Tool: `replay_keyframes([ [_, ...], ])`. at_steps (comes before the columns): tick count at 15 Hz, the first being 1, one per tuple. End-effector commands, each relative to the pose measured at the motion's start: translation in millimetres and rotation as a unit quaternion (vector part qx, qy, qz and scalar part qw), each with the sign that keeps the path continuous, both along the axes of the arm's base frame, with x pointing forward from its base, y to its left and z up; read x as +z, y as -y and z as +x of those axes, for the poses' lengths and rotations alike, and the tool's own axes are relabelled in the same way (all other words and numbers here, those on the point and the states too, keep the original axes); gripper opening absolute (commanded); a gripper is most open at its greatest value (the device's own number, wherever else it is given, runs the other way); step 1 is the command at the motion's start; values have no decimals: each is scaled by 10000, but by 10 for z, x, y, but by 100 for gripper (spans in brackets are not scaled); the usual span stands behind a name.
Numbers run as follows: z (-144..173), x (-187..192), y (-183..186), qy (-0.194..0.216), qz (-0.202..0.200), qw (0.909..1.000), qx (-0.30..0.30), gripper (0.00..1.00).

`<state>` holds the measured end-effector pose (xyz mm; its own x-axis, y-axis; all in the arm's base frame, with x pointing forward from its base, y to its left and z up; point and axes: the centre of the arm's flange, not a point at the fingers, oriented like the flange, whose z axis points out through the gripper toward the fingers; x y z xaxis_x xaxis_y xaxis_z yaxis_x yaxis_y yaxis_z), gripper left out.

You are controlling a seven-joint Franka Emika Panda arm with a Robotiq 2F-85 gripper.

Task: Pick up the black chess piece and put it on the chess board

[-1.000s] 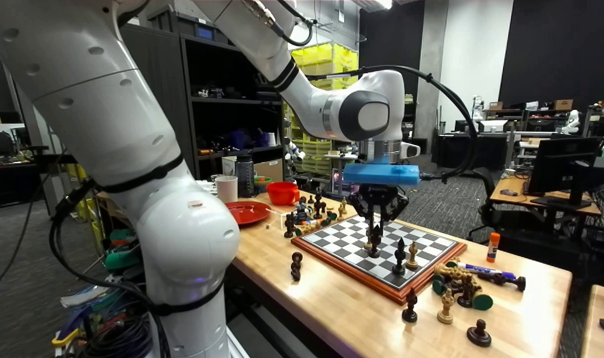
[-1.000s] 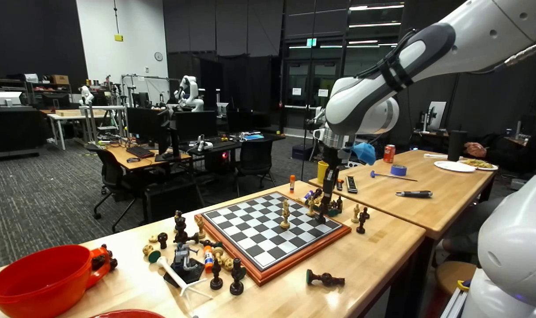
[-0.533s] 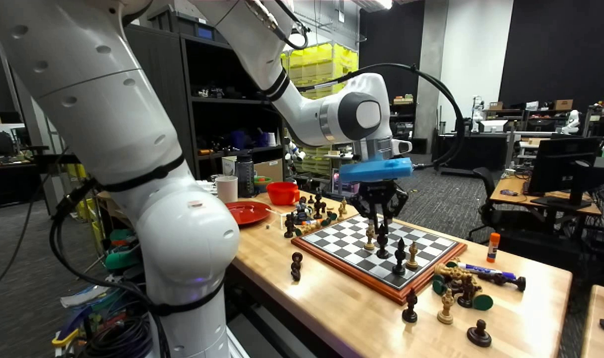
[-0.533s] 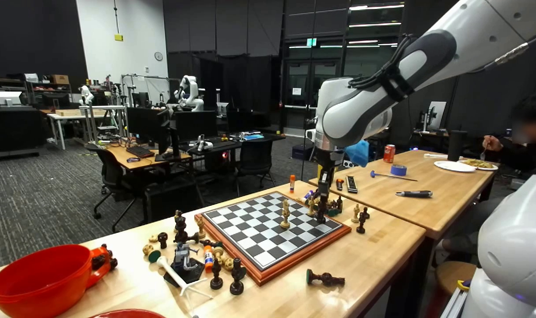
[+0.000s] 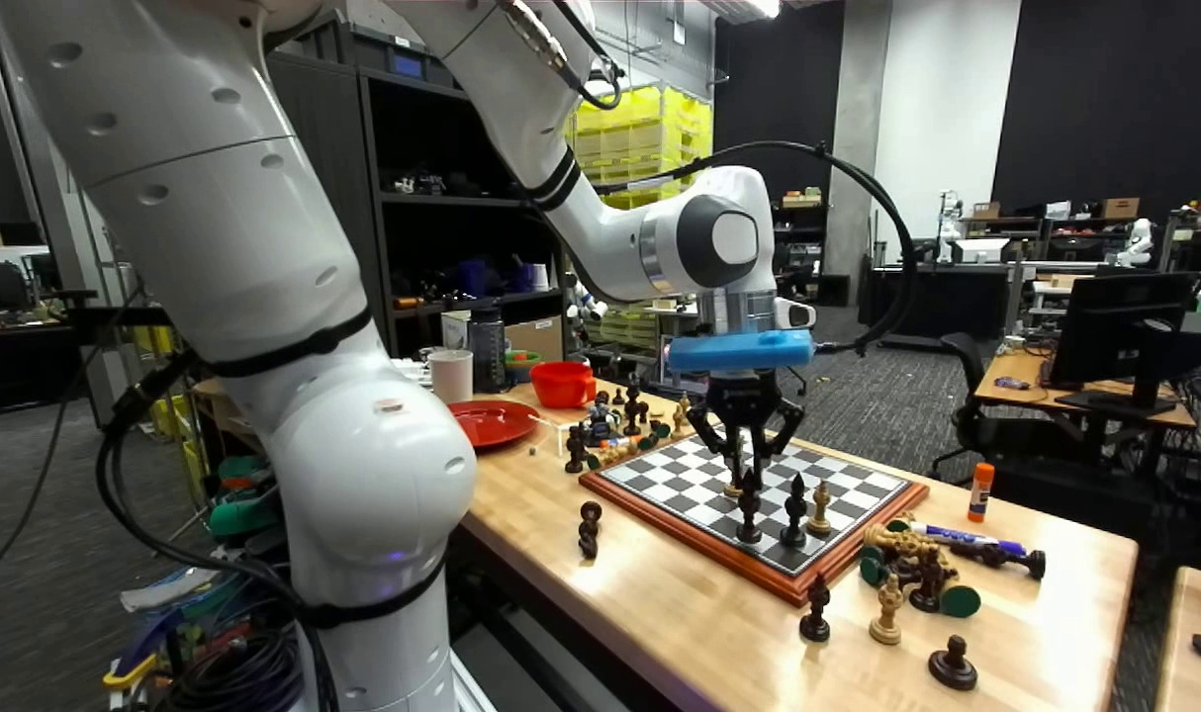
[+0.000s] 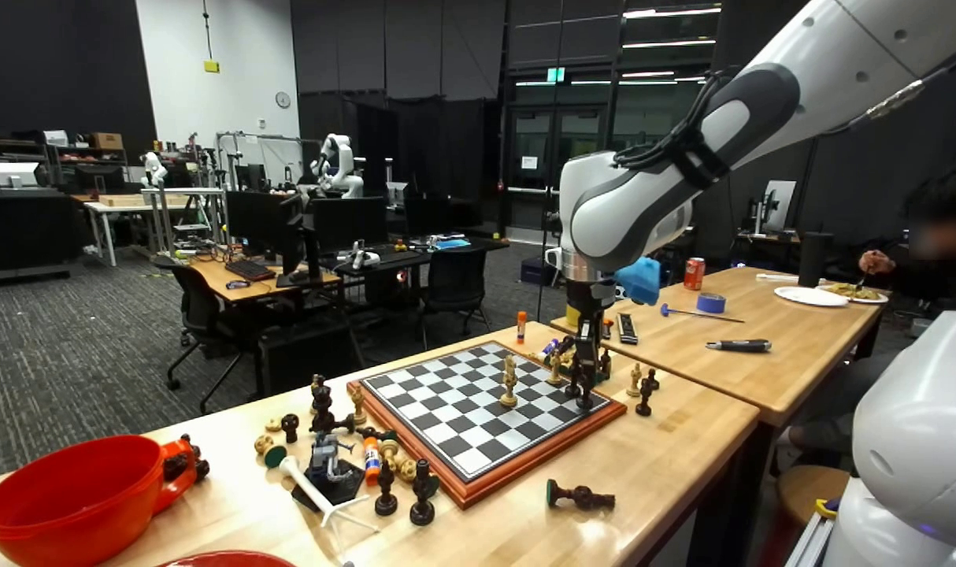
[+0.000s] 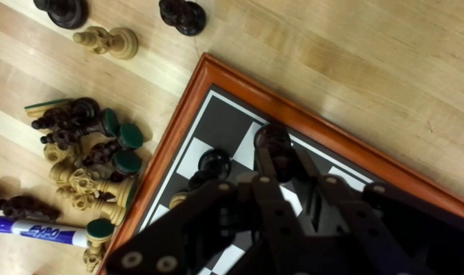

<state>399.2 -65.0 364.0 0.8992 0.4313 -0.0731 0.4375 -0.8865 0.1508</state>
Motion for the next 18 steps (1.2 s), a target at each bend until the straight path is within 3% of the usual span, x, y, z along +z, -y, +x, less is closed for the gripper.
replay_keyframes([
  [1,49,42,3,-123,9,9999,22,5],
  [15,290,89,-186,-346,248,9991,-22,5],
  [16,311,89,-190,-332,268,9991,-32,44],
  [18,356,85,-182,-326,319,9989,-53,49],
])
